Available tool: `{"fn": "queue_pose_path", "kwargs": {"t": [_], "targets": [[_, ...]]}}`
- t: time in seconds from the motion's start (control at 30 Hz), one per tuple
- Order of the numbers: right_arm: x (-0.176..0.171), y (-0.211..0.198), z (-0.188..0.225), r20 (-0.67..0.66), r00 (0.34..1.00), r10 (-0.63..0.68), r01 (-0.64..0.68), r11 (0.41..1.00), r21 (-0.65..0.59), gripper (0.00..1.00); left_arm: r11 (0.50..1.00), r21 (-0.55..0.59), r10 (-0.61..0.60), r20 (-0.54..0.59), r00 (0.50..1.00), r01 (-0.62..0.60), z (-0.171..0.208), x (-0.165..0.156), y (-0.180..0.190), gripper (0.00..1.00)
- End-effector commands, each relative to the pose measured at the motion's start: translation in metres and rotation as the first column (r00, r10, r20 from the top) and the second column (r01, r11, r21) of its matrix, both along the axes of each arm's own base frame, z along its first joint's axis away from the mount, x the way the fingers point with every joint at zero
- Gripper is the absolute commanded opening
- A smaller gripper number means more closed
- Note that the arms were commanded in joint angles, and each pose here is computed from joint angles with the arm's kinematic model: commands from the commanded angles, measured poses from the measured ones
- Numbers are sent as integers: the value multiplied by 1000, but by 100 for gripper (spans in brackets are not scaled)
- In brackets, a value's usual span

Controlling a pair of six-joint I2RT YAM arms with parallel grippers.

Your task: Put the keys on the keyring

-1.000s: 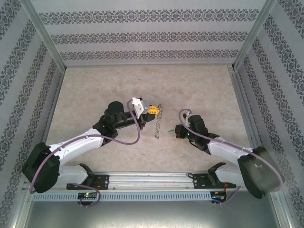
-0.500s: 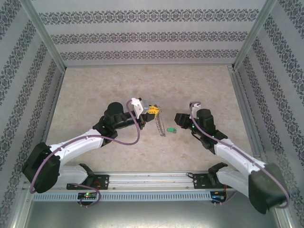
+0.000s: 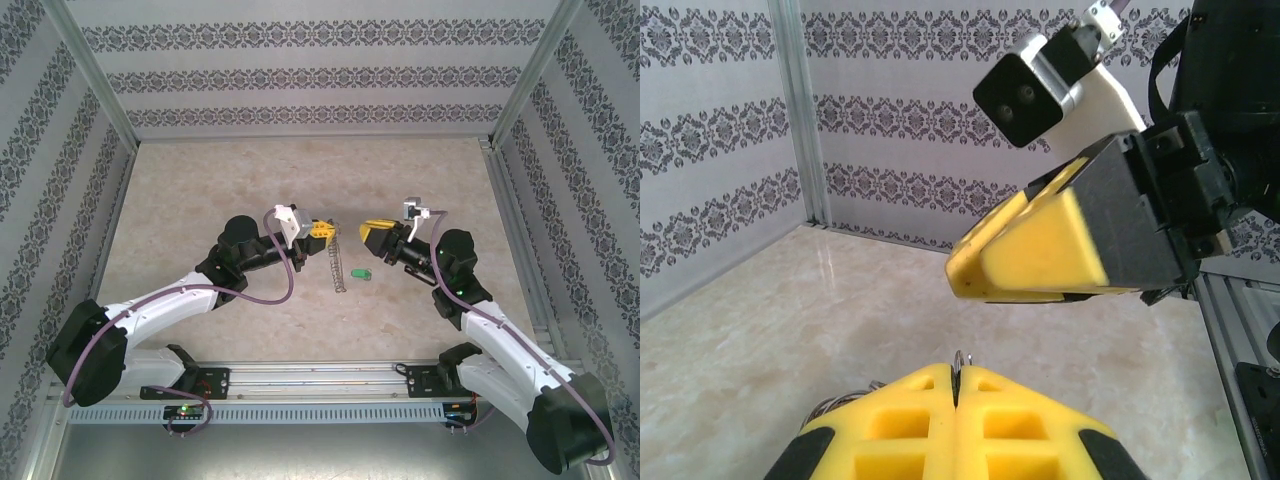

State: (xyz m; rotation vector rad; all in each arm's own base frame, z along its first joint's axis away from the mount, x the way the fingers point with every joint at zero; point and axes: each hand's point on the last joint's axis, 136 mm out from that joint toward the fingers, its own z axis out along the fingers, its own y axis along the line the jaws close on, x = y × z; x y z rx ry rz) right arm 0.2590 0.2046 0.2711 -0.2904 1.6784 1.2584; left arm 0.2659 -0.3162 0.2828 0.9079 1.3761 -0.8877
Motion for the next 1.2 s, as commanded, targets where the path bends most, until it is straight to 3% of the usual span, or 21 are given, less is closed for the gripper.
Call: {"fn": "queue_pose_path", "kwargs": {"t": [0.0,0.3,0.8,1.0,1.17], "targets": [[-18,16,39,124,985,122,-128,991,45,36,997,-70,-23,62,998,28,27,-5,-4,0],[-19,40,33,117,974,193,-196,981,15,37,997,-68,-26,63,998,30,28,-5,-5,0],[-10,47,16,83,976,200,-201,980,7,37,997,-69,-33,66,997,37,29,-6,-6,0],[-10,51,21,95,972,216,-218,976,14,31,997,-70,-32,65,997,37,30,-6,-5,0],[-12,55,21,91,966,240,-242,970,13,19,997,-70,-33,62,998,37,30,-5,-6,0]]}}
